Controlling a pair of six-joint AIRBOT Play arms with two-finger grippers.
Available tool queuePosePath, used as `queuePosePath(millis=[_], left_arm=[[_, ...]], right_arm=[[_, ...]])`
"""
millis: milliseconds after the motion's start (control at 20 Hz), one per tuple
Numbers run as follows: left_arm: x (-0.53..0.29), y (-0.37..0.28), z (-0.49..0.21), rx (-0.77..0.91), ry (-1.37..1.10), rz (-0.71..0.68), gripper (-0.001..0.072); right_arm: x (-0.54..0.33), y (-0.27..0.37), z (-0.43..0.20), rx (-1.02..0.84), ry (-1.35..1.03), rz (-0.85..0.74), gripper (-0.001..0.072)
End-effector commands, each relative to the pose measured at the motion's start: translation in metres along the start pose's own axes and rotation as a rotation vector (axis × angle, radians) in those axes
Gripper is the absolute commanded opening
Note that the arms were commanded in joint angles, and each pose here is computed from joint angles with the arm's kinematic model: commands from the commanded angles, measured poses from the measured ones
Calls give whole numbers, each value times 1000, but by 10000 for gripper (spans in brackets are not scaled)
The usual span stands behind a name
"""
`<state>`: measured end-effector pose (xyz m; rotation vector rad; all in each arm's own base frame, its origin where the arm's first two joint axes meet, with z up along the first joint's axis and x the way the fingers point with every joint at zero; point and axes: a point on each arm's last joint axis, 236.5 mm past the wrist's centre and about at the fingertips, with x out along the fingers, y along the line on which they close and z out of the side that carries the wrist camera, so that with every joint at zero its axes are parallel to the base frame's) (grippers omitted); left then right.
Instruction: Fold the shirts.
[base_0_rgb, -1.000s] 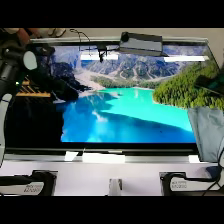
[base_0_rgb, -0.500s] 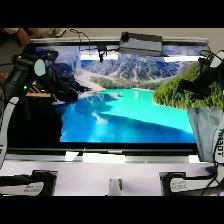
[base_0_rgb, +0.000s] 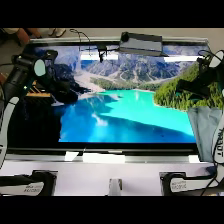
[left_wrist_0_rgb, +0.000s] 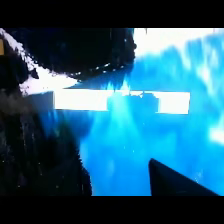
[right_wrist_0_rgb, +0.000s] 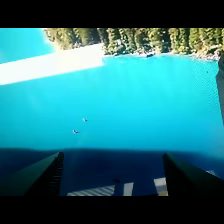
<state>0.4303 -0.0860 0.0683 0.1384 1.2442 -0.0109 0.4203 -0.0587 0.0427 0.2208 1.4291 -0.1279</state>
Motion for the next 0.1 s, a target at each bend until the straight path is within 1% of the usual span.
queuePosePath(millis=[0, 50], left_arm=[[0, 0, 0, 1, 0, 0, 506], [0, 0, 0, 1, 0, 0, 506]], right_arm=[[0, 1, 0, 0, 0, 1, 686], [0, 1, 0, 0, -1, 1, 686]])
